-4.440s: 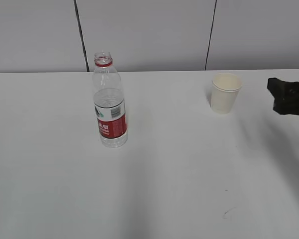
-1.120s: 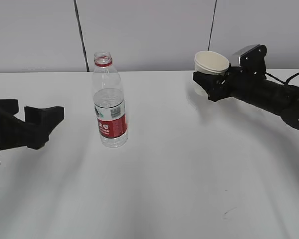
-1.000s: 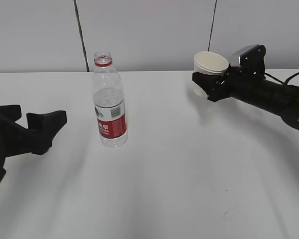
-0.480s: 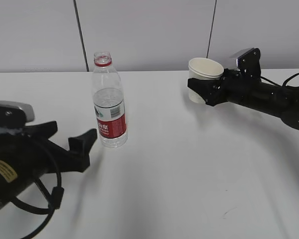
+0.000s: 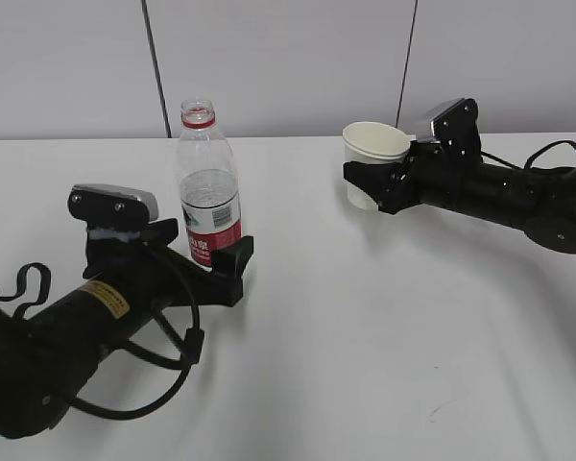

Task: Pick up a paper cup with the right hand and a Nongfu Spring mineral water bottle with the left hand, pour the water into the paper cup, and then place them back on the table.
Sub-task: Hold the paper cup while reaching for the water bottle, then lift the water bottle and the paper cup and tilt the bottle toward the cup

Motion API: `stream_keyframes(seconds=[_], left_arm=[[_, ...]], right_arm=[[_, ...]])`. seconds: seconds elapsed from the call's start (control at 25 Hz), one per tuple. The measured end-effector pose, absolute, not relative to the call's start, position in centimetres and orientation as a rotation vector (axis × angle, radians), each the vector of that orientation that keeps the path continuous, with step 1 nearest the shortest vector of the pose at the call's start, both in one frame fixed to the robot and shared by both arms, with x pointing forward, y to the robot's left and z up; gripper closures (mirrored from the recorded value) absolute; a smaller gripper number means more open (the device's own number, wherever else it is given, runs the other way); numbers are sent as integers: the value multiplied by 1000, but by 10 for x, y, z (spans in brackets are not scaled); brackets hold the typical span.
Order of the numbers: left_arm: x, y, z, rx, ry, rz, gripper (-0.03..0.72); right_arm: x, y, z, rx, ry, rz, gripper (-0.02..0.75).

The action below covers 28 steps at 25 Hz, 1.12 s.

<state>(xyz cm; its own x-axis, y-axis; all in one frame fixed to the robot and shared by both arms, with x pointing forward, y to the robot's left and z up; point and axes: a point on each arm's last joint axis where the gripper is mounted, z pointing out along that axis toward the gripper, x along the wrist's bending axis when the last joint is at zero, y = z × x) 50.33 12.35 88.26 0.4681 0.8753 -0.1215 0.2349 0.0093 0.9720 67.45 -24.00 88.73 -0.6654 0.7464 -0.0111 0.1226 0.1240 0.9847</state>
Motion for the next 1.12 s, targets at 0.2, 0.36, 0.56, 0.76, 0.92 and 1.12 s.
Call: stream_keyframes(seconds=[0.2, 0.36, 0.56, 0.76, 0.92, 1.12], left_arm=[[525, 115, 890, 1446, 1010, 741, 39], [539, 112, 886, 1434, 1005, 770, 40], [551, 115, 877, 1433, 1028, 787, 60], [556, 111, 878, 1434, 992, 781, 116], [557, 107, 874, 1459, 963, 764, 183], [558, 108, 872, 1460, 968, 767, 305]], right_arm=[[675, -240, 887, 842, 1893, 1575, 255], [675, -240, 887, 843, 1894, 1573, 255], [675, -240, 887, 844, 1895, 1570, 255], [675, -240, 887, 846, 1896, 1569, 255], [675, -240, 887, 846, 1896, 1569, 255], [675, -240, 886, 846, 1896, 1568, 255]])
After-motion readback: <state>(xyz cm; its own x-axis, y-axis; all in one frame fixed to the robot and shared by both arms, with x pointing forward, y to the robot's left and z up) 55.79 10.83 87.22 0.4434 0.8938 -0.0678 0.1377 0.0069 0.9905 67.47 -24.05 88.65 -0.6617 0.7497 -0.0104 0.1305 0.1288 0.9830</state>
